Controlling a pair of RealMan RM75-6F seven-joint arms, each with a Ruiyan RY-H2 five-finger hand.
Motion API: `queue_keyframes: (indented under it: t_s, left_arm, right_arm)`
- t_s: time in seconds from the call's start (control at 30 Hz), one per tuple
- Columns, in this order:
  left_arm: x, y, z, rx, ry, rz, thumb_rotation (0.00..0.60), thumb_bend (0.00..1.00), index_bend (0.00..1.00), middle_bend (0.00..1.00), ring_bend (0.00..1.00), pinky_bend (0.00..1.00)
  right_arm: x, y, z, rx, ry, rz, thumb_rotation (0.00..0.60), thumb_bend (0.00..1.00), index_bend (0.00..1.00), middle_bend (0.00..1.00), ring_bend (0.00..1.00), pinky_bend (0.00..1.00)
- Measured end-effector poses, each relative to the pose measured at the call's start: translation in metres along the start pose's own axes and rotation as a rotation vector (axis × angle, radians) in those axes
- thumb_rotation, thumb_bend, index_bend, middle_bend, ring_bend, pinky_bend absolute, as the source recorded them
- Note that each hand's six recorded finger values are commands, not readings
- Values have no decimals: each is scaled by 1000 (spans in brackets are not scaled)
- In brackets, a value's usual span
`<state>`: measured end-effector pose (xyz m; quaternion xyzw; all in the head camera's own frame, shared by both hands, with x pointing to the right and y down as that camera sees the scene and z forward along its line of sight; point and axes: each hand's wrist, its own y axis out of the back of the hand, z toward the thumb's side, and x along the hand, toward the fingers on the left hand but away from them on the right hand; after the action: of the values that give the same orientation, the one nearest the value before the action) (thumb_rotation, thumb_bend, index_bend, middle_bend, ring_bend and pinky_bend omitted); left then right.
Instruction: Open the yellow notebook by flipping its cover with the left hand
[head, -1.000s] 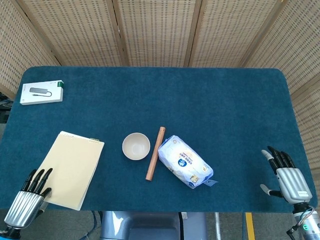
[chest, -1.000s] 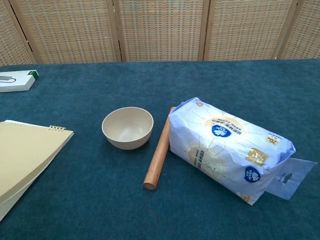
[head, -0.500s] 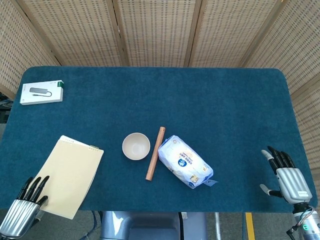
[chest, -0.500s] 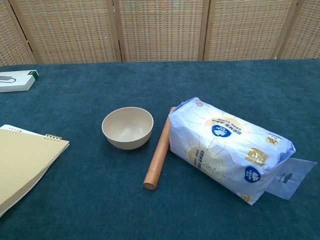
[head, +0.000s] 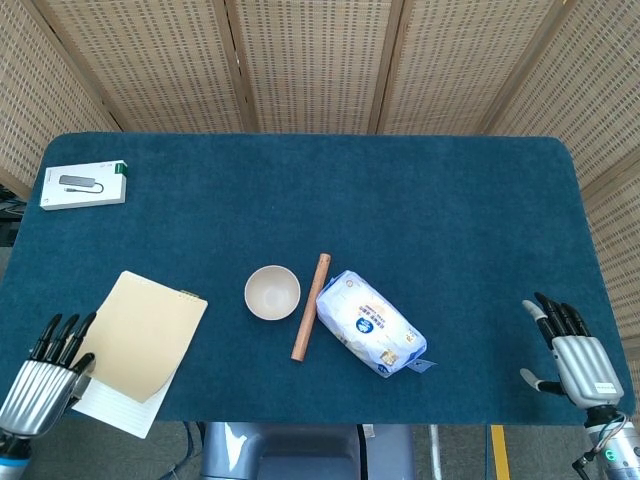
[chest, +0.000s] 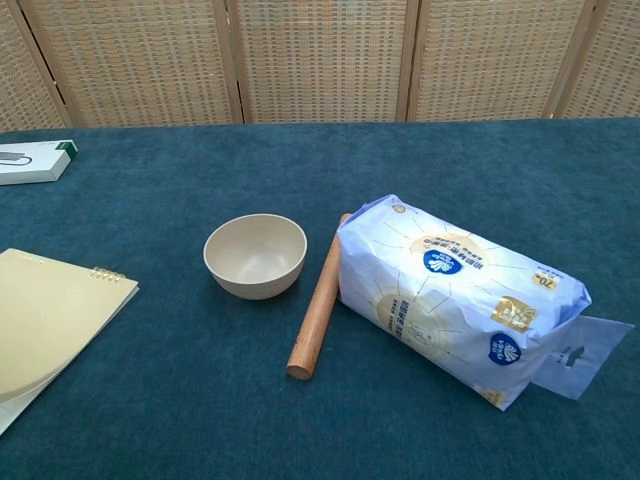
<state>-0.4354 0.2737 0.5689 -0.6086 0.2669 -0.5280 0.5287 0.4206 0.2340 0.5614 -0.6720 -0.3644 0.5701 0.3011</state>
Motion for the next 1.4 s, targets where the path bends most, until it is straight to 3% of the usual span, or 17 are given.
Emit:
queue_keyframes:
  t_s: [0.4,0.6,1.07,1.4]
  left_arm:
    - [98,24,-22,20,29,62,600,433,791,0,0,0]
    - [140,23,-28,13,43,47,600,432,792,0,0,0]
    - [190,18,-35,19,86,30,600,428,792,0,0,0]
    - [248,36,-45,55,153,85,600,425,791,0,0,0]
  right_arm:
    - [0,0,0,-3,4,2,600,234,16,0,0,25]
    - [-1,0,0,-6,3,4,600,234,16,0,0,25]
    - [-2,0,1,-6,6,6,600,234,16,0,0,25]
    - [-2,0,1,-7,7,5,600,233,16,0,0,25]
